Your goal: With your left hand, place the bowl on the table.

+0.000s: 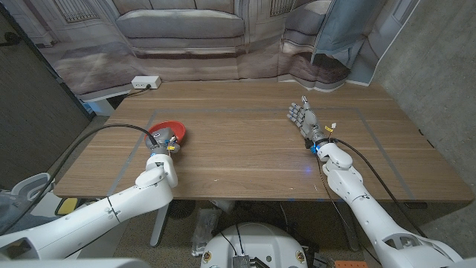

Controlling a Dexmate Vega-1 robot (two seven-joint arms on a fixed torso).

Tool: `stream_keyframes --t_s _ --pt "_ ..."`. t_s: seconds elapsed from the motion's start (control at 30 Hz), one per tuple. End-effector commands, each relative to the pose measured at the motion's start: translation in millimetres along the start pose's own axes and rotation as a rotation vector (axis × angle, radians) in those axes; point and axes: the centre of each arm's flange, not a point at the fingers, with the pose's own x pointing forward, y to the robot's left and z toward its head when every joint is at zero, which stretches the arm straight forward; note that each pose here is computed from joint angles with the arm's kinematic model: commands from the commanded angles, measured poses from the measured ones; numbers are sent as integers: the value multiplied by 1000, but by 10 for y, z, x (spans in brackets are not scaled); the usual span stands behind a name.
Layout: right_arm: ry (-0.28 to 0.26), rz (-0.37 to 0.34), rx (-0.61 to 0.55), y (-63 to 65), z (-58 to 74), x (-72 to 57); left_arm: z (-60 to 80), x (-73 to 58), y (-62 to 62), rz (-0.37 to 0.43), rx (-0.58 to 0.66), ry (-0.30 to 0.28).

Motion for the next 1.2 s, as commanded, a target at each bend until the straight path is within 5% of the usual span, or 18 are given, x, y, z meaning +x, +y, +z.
stream_keyframes --t_s 0.03,1.2 --pt "-5 -1 0 -16 20 -31 20 -8 143 45 9 5" --pt "-15 -4 24 -32 -4 12 84 24 356 102 36 4"
